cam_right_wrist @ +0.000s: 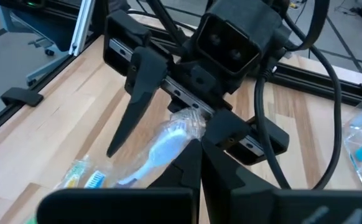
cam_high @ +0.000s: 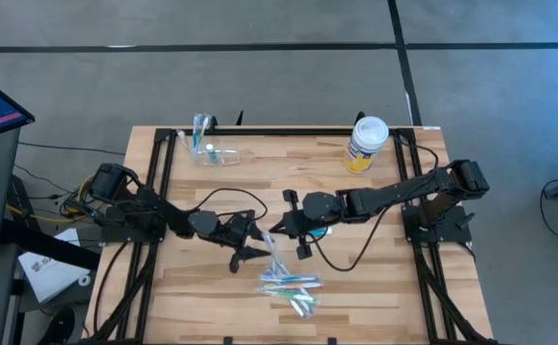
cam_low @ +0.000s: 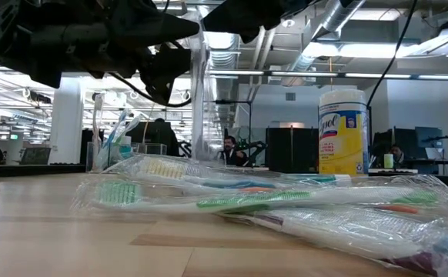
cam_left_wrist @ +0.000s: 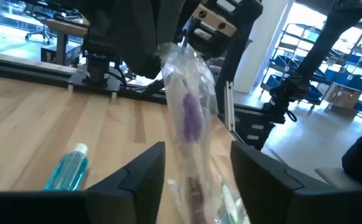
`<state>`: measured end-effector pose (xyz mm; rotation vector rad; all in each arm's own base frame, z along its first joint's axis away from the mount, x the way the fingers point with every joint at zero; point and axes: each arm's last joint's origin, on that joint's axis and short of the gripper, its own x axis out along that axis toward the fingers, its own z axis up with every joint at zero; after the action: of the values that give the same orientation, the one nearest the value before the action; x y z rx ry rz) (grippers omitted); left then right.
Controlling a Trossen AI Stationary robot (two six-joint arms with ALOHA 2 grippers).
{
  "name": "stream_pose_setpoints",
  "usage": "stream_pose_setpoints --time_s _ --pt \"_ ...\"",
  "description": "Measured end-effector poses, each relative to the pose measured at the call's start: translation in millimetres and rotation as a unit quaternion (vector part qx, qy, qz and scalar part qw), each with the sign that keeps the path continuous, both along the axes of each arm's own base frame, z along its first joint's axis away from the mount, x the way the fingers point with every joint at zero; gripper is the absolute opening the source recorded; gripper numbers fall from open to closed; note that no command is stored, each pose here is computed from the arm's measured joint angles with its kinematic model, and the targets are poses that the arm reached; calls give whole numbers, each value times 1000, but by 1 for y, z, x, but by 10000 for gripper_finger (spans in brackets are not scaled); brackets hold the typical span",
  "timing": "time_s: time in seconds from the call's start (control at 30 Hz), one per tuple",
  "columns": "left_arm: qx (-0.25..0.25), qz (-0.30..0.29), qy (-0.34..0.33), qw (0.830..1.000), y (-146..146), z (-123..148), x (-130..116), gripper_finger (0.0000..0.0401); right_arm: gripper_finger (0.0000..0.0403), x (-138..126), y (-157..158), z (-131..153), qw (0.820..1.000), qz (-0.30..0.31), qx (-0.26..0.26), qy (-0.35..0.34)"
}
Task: Pick & Place toothbrushing station
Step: Put the purple toothbrush into the transparent organizer
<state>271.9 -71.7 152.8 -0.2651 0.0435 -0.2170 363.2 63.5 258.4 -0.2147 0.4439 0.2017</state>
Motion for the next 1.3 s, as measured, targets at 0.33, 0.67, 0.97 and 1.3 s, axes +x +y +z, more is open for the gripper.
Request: stream_pose_setpoints --time_s 0.33,0.67,0.97,1.3 --pt "0 28 -3 1000 5 1 1 31 0 0 0 1 1000 2 -3 -6" --pt "0 36 -3 999 6 1 1 7 1 0 -1 0 1000 -6 -17 -3" --pt "4 40 10 999 8 -2 -5 6 48 -2 -7 6 1000 -17 -18 -6" --pt "19 107 14 994 27 18 -39 5 55 -8 -21 17 998 -57 -14 -13"
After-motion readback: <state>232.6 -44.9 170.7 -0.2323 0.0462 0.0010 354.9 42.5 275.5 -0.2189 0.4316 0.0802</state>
